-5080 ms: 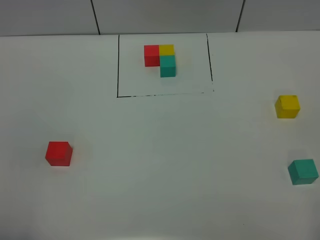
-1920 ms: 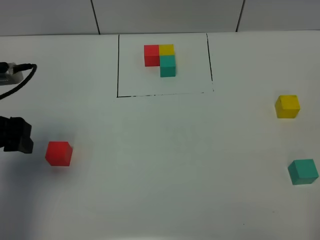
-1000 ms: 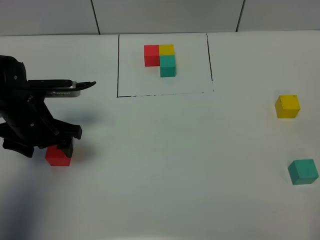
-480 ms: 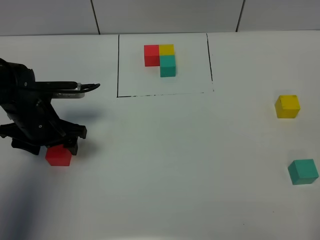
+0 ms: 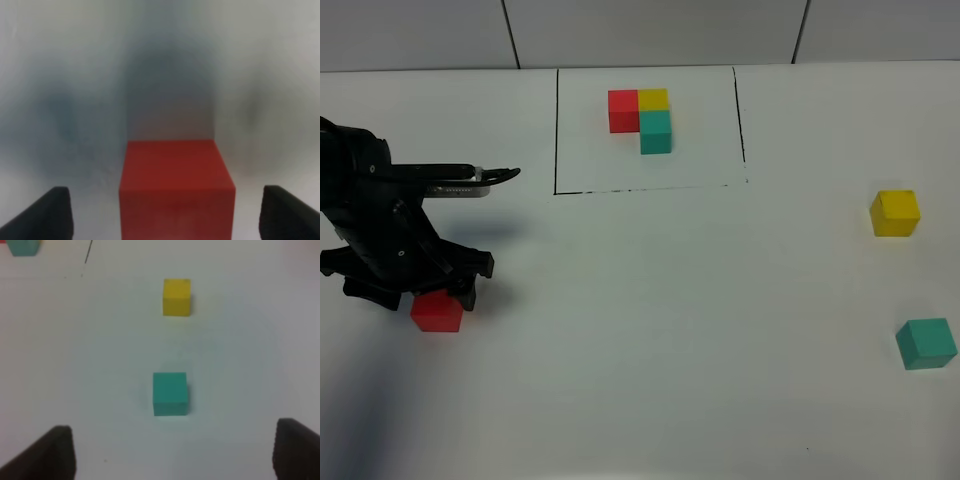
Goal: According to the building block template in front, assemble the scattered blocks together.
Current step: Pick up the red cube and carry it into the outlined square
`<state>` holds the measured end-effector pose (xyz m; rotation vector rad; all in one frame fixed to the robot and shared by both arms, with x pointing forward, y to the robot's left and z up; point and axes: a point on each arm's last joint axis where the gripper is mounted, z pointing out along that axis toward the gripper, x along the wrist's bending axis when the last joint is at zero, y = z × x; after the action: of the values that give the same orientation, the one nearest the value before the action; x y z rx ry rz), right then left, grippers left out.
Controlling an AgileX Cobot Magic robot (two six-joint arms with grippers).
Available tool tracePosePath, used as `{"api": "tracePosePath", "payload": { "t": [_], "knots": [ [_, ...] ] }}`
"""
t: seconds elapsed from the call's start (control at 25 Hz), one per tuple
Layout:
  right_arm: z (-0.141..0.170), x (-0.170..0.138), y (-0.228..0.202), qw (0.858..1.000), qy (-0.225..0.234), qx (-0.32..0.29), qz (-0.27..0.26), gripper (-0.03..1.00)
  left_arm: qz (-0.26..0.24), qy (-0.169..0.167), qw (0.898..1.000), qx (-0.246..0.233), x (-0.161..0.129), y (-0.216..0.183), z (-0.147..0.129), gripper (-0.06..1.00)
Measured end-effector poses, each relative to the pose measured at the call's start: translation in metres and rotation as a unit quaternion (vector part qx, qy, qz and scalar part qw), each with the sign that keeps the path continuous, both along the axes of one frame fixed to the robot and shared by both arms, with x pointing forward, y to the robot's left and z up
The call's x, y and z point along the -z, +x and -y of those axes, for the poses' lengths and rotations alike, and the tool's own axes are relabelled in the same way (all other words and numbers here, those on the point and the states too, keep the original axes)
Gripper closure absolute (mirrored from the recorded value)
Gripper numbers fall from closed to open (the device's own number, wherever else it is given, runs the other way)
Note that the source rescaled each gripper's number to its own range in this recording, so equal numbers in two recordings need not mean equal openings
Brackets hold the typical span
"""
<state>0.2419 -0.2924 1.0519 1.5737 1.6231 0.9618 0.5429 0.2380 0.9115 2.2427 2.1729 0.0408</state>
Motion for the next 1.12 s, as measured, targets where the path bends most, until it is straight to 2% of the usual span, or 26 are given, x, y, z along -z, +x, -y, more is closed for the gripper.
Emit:
{"api": "tracePosePath", "payload": {
  "t": [0.4, 0.48, 0.56, 0.64, 0.76, 0.92, 1.12],
  "knots": [
    [0.0, 0.0, 0.0, 1.0, 0.001, 0.0, 0.0, 0.31, -0.016, 0.003, 1.0, 0.0, 0.018, 0.002, 0.001, 0.13],
    [0.0, 0.0, 0.0, 1.0, 0.001, 0.0, 0.0, 0.31, -0.015, 0.003, 1.0, 0.0, 0.018, 0.003, 0.001, 0.17],
    [0.0, 0.0, 0.0, 1.0, 0.001, 0.0, 0.0, 0.31, -0.015, 0.003, 1.0, 0.0, 0.018, 0.003, 0.001, 0.3],
    [0.0, 0.0, 0.0, 1.0, 0.001, 0.0, 0.0, 0.31, -0.015, 0.003, 1.0, 0.0, 0.018, 0.003, 0.001, 0.51],
    [0.0, 0.0, 0.0, 1.0, 0.001, 0.0, 0.0, 0.31, -0.015, 0.003, 1.0, 0.001, 0.018, 0.003, 0.001, 0.94],
    [0.0, 0.0, 0.0, 1.0, 0.001, 0.0, 0.0, 0.31, -0.017, 0.004, 1.0, 0.004, 0.018, 0.002, 0.001, 0.93],
    [0.0, 0.0, 0.0, 1.0, 0.001, 0.0, 0.0, 0.31, -0.016, 0.003, 0.999, 0.04, 0.014, 0.006, 0.002, 0.93]
  ]
}}
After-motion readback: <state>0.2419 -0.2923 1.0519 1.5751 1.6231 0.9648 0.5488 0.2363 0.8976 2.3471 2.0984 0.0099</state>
